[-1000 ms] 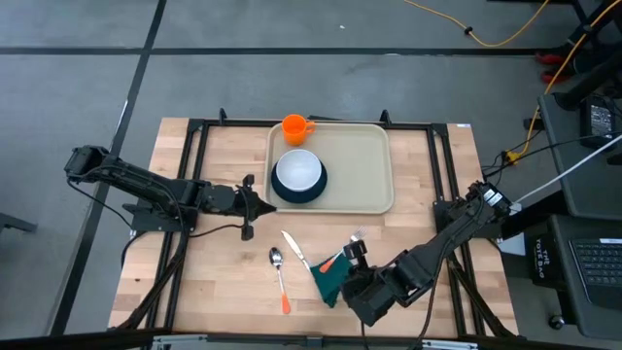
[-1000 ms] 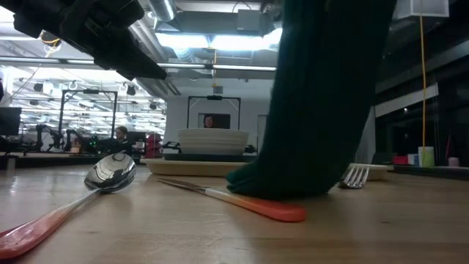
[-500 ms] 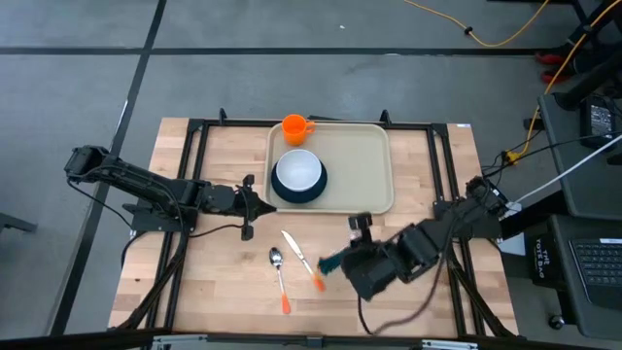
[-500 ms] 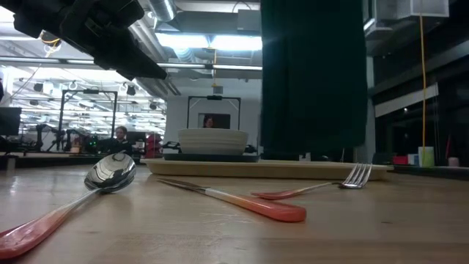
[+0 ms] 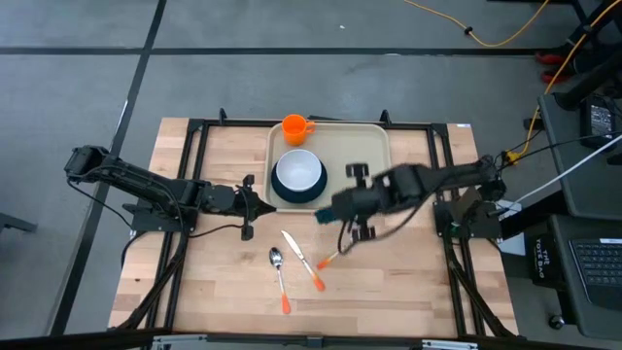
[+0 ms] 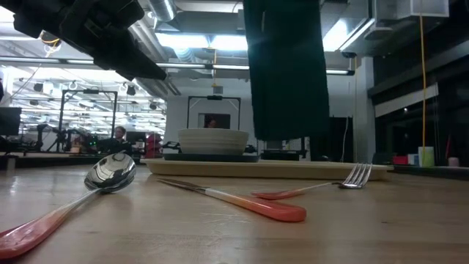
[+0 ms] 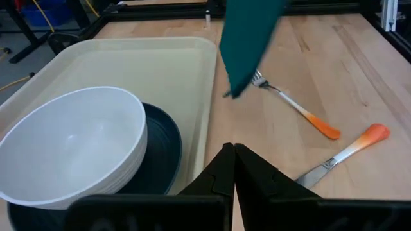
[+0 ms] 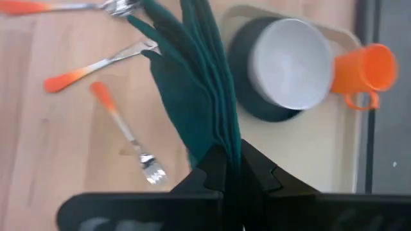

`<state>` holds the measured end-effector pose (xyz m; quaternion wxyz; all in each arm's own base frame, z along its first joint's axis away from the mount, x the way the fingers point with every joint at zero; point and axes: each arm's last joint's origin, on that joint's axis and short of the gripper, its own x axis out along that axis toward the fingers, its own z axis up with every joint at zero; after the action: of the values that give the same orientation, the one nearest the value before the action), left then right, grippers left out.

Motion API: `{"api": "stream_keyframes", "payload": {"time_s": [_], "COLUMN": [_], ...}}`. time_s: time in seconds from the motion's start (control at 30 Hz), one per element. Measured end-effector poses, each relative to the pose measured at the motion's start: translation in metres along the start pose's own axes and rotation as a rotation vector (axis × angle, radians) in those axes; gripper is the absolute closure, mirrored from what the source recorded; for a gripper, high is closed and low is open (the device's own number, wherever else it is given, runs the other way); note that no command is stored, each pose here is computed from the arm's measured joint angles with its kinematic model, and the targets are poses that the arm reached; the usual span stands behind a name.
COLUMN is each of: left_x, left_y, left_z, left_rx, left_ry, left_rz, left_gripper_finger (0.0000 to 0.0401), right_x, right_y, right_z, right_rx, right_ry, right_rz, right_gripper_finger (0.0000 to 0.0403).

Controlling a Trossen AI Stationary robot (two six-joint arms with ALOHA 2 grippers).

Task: Set up tray
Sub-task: Put the dark green napkin on the gray tray

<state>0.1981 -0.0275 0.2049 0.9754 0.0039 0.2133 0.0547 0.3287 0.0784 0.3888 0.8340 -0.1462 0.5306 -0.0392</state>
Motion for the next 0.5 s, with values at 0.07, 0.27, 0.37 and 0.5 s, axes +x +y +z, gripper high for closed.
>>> {"api": "stream_keyframes", "payload": {"time_s": [0.07,0.27,0.37,0.5], "left_x": [0.000,0.000,0.000,0.000], "left_y": [0.000,0.000,0.000,0.000], "left_z": [0.000,0.000,-0.001,-0.002], "left_rx": [0.001,0.001,0.004,0.005], "left_ry": [0.002,0.003,0.013,0.015], "left_rz": [0.000,0.000,0.001,0.001], "left_gripper_finger": [0.0400,0.0395,0.0397,0.0400], "right_x": [-0.002,0.010,0.021,0.007], "right_y": [-0.011,-0.026,-0.029,-0.044], "right_z": [-0.002,-0.012,-0.027,-0.049], "right_rx": [0.018,0.042,0.045,0.147], "right_ry": [-0.004,0.034,0.038,-0.086], "right_rz": [-0.014,-0.046,-0.055,-0.097], "right_gripper_finger": [0.0385,0.0385,0.0385,0.0385]}}
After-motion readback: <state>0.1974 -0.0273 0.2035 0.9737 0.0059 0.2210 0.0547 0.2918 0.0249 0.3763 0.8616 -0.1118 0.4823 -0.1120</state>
